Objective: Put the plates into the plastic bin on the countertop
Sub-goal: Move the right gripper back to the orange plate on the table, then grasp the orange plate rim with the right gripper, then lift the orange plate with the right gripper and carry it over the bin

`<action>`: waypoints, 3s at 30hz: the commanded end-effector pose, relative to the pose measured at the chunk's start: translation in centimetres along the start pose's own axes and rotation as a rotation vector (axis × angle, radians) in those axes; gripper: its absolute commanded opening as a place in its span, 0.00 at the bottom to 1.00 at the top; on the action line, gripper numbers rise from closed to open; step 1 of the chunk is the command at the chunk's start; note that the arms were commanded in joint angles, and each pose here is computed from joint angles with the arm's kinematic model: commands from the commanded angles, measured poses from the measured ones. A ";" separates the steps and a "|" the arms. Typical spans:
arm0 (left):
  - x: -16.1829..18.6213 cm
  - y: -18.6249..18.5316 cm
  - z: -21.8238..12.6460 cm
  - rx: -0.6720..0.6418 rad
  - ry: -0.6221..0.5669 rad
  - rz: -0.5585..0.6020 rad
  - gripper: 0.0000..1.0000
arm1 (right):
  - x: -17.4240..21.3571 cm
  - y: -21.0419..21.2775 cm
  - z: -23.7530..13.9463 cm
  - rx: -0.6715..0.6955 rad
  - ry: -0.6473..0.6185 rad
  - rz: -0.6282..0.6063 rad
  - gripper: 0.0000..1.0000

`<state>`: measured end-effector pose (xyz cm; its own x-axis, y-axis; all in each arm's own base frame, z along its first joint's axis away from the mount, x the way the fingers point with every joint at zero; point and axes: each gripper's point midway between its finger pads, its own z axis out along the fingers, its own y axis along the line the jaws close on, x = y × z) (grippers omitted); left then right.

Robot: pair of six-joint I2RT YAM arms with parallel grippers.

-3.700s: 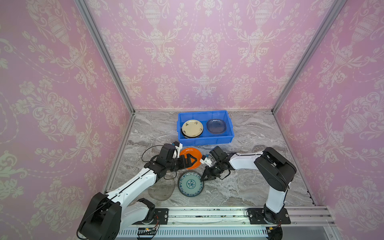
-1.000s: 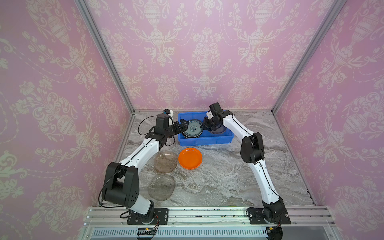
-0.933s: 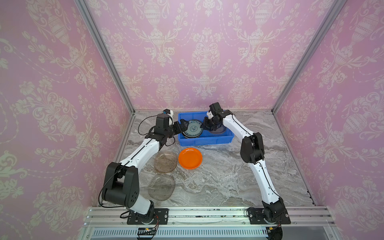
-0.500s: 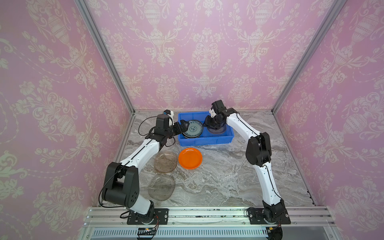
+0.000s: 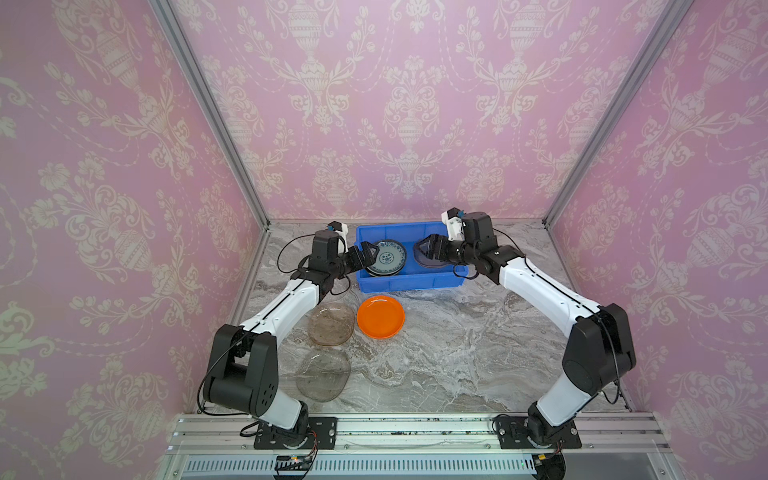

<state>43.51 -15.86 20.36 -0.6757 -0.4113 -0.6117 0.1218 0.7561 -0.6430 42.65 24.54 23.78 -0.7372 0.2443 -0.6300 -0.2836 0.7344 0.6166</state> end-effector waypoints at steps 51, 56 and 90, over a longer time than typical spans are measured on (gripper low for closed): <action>1.8 0.3 -2.1 0.011 0.009 0.002 0.98 | 22.7 -5.6 6.8 -0.069 0.380 0.463 0.43; 1.8 0.4 -2.0 0.008 0.010 0.004 0.99 | 23.3 -5.8 8.2 -0.064 0.414 0.468 0.42; 1.8 1.3 -1.2 -0.015 0.031 0.036 0.99 | 21.6 -4.5 -5.5 0.202 0.604 0.072 0.00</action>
<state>41.07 -15.66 19.30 -0.6914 -0.3910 -0.6075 0.1383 0.7537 -0.6425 26.73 26.43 7.74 -0.9882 0.0654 -0.1385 -0.0403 0.7610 0.6474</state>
